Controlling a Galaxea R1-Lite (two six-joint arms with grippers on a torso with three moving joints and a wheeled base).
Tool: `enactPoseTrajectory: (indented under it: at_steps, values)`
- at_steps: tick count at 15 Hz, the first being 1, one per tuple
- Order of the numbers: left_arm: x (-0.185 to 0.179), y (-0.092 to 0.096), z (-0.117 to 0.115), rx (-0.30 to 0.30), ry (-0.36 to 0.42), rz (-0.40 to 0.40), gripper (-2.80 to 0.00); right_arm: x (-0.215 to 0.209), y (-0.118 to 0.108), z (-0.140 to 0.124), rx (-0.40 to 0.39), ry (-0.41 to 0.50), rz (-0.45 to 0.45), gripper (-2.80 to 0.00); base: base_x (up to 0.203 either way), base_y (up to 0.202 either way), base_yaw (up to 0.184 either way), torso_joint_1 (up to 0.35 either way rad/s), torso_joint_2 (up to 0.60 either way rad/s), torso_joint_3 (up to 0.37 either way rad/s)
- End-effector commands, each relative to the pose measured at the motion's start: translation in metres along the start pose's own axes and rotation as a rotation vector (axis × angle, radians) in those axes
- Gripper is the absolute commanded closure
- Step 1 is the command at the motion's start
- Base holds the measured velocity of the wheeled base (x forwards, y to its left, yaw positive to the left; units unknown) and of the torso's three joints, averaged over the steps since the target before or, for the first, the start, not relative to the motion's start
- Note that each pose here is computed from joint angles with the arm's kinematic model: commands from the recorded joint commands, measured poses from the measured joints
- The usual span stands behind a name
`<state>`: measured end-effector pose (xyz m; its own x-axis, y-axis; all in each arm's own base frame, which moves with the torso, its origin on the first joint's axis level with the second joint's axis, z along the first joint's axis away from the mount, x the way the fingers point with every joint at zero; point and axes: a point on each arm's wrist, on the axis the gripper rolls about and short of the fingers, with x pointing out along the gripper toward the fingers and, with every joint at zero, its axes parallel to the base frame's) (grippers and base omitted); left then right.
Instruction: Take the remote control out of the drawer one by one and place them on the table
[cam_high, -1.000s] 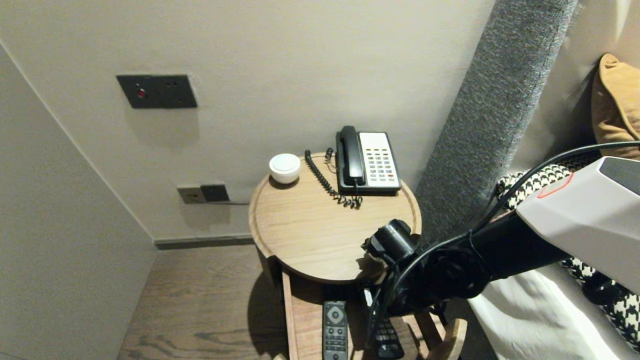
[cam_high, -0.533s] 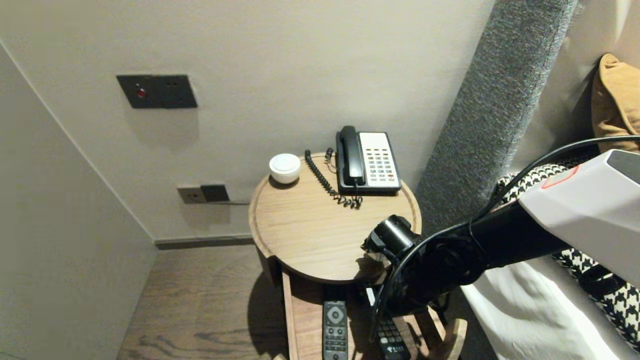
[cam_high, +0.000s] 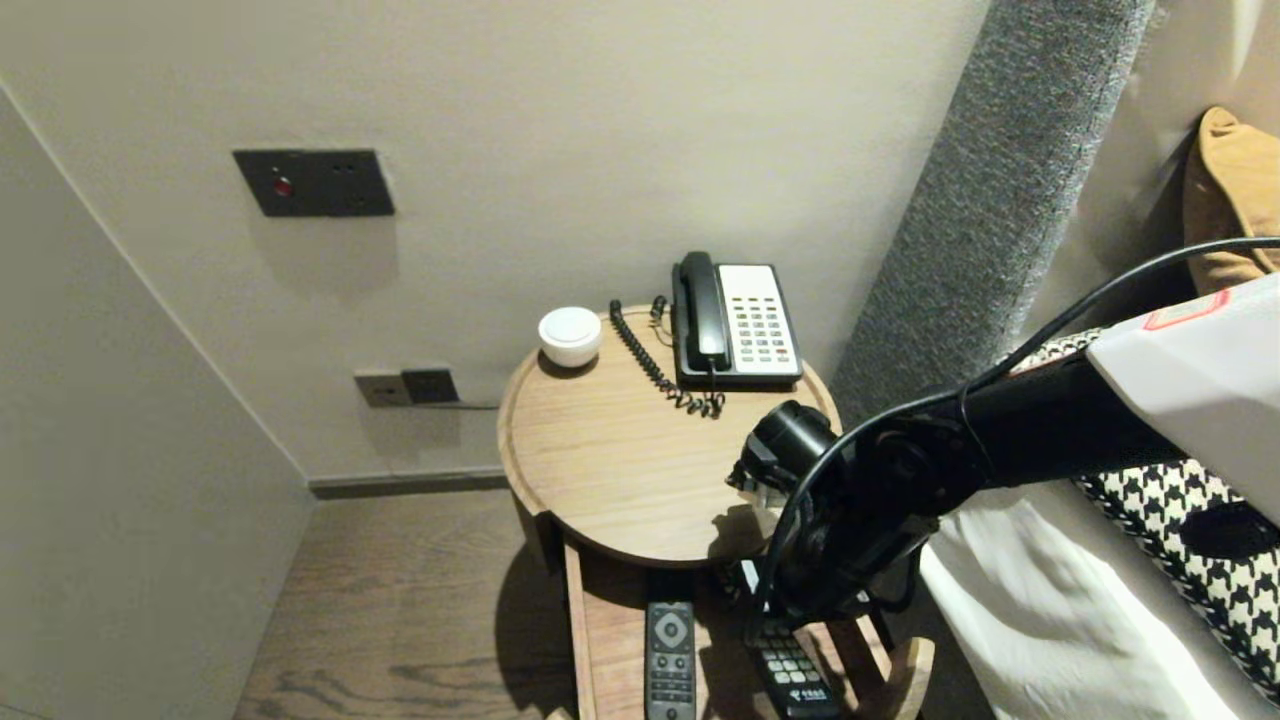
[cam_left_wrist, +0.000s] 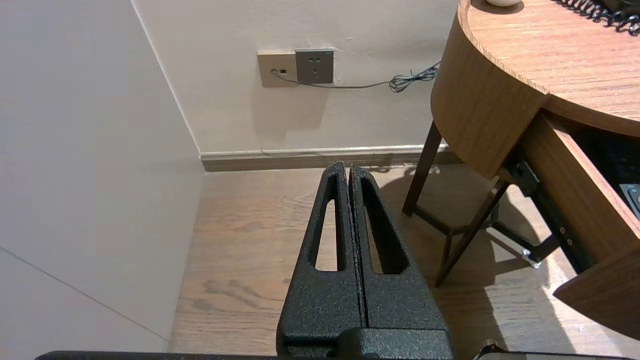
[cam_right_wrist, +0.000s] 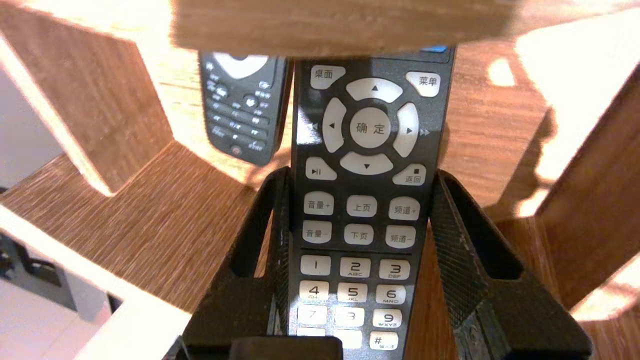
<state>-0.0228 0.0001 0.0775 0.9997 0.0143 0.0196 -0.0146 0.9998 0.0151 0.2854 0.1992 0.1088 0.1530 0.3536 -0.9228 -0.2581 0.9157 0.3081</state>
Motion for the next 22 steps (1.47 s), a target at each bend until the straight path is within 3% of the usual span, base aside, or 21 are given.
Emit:
enactPoseTrajectory:
  at_steps: [1,10,22]
  values:
    - [0.0,0.0,0.0,0.0,0.0,0.001,0.0,-0.01,0.003,-0.001,-0.005,-0.02,0.011,0.0,0.0,0.0,0.0,0.0,0.0,0.0]
    - [0.0,0.0,0.0,0.0,0.0,0.001,0.0,-0.041,0.006,-0.023,-0.009,0.021,0.005,0.0,0.0,0.0,0.0,0.0,0.0,0.0]
    - [0.0,0.0,0.0,0.0,0.0,0.001,0.0,-0.06,0.004,-0.059,-0.016,0.083,0.067,0.0,0.0,0.0,0.0,0.0,0.0,0.0]
